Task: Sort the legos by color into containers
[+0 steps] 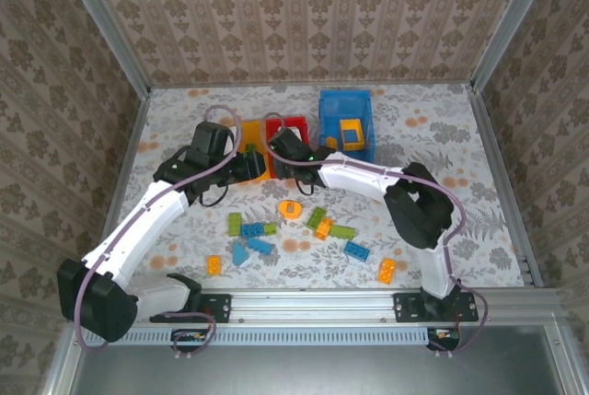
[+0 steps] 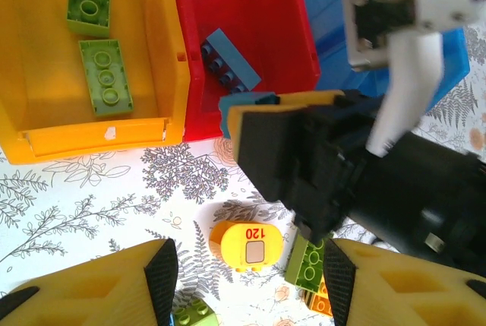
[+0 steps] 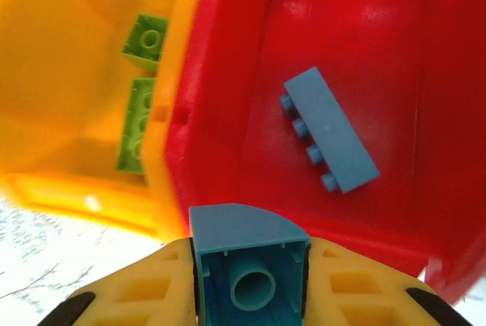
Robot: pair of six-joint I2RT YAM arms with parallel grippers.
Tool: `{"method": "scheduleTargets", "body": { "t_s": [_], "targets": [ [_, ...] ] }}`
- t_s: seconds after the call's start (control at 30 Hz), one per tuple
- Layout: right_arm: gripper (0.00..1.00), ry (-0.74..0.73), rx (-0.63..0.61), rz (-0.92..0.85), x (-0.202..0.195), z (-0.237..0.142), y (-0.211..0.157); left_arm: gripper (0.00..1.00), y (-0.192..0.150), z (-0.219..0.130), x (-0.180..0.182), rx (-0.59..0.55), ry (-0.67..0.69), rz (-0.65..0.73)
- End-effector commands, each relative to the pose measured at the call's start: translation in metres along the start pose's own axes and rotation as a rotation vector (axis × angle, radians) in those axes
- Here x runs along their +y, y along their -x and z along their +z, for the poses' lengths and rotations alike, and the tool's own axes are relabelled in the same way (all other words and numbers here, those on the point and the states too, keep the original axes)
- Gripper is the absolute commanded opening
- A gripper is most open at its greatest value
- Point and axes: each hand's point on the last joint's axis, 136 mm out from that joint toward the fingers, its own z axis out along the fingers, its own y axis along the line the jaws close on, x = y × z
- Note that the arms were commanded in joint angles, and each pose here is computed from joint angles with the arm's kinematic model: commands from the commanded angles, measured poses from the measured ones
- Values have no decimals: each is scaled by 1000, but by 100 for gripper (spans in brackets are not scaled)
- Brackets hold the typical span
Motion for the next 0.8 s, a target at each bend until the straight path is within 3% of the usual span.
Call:
{"method": "scheduleTargets", "body": {
  "t_s": [0.0,0.2,0.4,0.6,0.77],
  "targets": [
    [31,-29,8,-38,-7,7,9,57,10,-9,-9,-25,-32,-22],
    [41,-29,24,-52,-6,11,10,57,2,-12,-1,-13,-10,-28],
    [63,-19,-2,-59,-4,-6,20,57,-4,-14,6,-5,11,-37],
    [62,21,-94,-92,3,-46,40,57,-14,-16,18,24,65,-59],
    [62,144,-220,-152,14,-83,36,57,-35,-20,35,69,122,-86]
  ]
}}
